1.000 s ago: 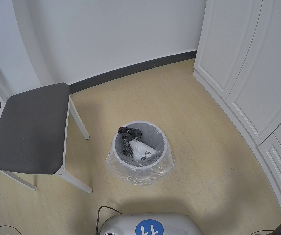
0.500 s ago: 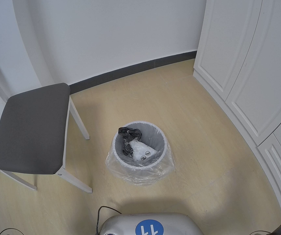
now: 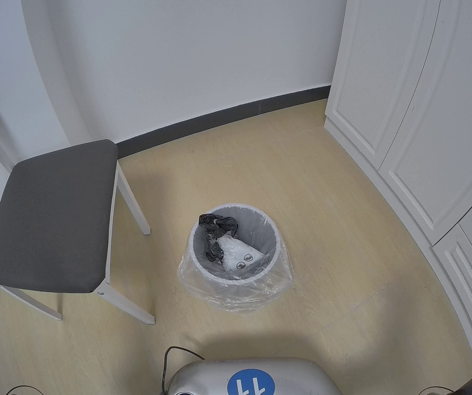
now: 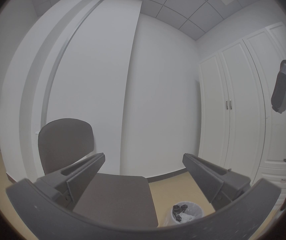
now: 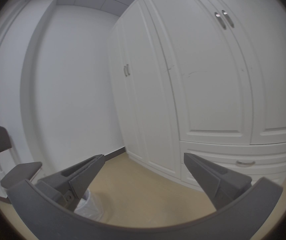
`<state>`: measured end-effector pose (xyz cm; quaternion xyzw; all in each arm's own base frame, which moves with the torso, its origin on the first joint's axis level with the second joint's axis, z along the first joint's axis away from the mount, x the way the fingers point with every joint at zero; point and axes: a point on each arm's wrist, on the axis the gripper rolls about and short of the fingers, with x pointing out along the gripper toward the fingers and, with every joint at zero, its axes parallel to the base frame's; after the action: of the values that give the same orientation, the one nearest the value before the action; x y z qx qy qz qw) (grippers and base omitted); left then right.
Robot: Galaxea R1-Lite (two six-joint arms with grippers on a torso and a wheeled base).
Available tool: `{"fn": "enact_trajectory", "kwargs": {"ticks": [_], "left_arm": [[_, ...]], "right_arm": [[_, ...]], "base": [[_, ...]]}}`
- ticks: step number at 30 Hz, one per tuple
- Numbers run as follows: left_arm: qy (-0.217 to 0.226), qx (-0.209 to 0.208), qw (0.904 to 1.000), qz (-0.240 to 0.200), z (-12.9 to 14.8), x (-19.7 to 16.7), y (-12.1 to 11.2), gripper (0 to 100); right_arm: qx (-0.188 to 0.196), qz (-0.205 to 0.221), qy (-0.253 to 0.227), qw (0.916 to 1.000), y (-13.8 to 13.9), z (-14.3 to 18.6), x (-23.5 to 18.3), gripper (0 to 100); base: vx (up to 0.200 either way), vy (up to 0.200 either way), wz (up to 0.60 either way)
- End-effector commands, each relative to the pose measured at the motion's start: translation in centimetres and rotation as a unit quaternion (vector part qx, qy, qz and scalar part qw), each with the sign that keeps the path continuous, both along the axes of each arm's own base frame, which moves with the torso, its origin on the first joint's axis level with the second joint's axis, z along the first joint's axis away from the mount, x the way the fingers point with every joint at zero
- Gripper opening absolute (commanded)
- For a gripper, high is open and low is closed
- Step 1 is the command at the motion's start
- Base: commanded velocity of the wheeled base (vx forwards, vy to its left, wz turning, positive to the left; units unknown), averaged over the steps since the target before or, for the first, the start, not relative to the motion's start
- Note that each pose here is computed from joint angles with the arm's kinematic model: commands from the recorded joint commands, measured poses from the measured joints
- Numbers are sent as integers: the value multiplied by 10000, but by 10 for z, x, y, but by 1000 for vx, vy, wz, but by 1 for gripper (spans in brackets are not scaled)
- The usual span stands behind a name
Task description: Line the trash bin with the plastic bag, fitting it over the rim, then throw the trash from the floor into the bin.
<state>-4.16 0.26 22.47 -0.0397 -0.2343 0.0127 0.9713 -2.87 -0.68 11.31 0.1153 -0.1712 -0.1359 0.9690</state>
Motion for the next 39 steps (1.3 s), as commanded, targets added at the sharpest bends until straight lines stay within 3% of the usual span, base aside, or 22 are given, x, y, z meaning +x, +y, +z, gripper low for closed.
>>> {"fn": "enact_trajectory", "kwargs": {"ticks": [1,16,23,32,33,36,39], "left_arm": [[-92,-2,10000,5,-4,-8,0,100],[-159,71,9998,119,-18,-15,-2,100],[279,81,9995,111,-39,-6,-2,100],[448,88,9989,136,-50,-2,-2,100],[563,88,9983,150,-62,0,-2,100],[748,70,9969,253,-78,5,-2,100],[1071,325,9930,381,-99,14,-2,100]], "right_arm": [[-202,333,17,9992,2,-5,0,100],[-1161,882,172,9892,5,-6,1,100],[-1324,1257,664,9809,7,-16,4,100],[-1338,1296,1172,9755,7,-26,5,100],[-1302,1318,1373,9730,7,-30,6,100],[-1250,1299,1378,9739,7,-30,6,100],[-1127,1155,1383,9772,6,-30,6,100]], "base": [[0,0,0],[0,0,0],[0,0,0],[0,0,0],[0,0,0],[0,0,0],[0,0,0]]}}
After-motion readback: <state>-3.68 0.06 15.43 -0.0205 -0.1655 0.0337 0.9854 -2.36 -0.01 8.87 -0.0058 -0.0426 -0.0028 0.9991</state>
